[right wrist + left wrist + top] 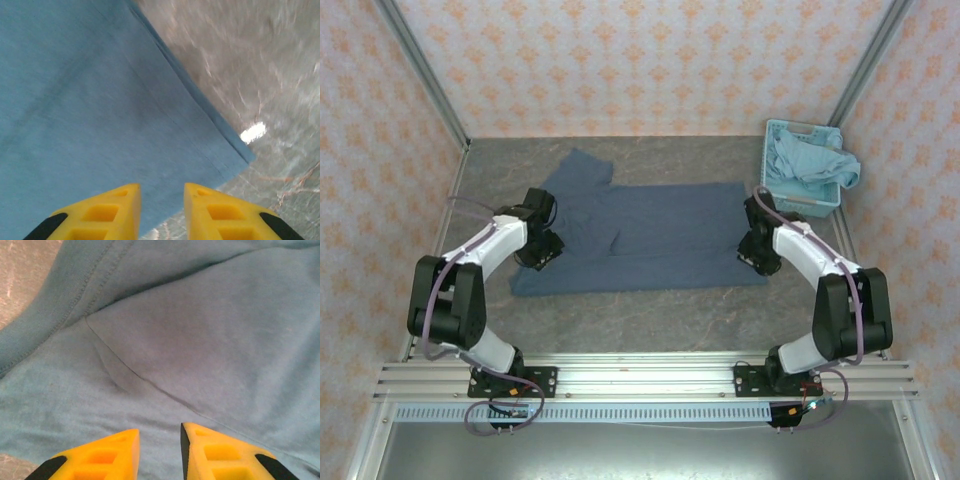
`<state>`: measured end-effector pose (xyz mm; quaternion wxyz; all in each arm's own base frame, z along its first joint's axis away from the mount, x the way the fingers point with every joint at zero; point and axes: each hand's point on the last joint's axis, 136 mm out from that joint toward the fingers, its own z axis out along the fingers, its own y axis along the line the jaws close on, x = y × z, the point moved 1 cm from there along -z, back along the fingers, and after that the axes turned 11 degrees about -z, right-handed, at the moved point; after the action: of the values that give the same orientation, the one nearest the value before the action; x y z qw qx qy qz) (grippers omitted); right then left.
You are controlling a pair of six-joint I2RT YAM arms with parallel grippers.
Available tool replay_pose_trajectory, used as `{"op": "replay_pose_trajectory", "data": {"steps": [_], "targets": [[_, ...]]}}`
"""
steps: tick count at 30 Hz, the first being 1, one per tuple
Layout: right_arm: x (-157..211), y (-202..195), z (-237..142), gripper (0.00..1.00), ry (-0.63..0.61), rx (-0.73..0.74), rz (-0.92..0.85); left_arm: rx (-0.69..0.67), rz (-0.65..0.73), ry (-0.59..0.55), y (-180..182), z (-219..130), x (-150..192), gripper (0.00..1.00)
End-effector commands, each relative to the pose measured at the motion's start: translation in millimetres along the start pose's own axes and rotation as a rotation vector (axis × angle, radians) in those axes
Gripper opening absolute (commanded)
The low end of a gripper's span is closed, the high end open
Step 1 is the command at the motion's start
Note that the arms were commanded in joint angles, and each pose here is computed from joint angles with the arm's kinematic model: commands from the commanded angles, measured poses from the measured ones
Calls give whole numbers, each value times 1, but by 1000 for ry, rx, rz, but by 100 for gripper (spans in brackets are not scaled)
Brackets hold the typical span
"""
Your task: Fold and stack the t-shirts
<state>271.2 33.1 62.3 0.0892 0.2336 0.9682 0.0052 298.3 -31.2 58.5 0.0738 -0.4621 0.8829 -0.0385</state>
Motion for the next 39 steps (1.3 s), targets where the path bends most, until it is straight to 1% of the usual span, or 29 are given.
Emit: {"op": "replay_pose_trajectory", "data": {"steps": [1,6,11,18,21,24,26,28,30,32,33,35,39], "targets": [[15,1,15,27,64,-20,53,-70,-42,49,13,20,5,26],[38,-11,35,26,149,38,74,-157,-94,59,38,39,15,26],[59,-22,39,27,214,85,83,-234,-130,28,69,39,22,26],[97,-36,28,27,302,117,77,-301,-148,-27,105,26,26,26],[109,-36,15,28,305,98,78,-311,-160,-26,119,22,32,26],[110,-26,2,28,291,29,85,-313,-168,-35,126,15,32,26],[98,-15,-9,31,239,-28,76,-276,-160,-74,114,0,20,29],[78,1,-23,39,163,-108,45,-206,-149,-131,91,-22,2,34],[53,18,-39,46,77,-165,1,-125,-121,-187,58,-43,-20,38],[22,37,-54,51,-16,-194,-57,-52,-69,-220,15,-59,-45,43],[8,45,-60,52,-49,-205,-81,-35,-44,-226,-3,-63,-54,44],[-24,68,-69,53,-103,-238,-127,11,16,-235,-51,-68,-78,46],[-76,104,-75,53,-171,-296,-182,38,83,-299,-118,-63,-125,48]]}}
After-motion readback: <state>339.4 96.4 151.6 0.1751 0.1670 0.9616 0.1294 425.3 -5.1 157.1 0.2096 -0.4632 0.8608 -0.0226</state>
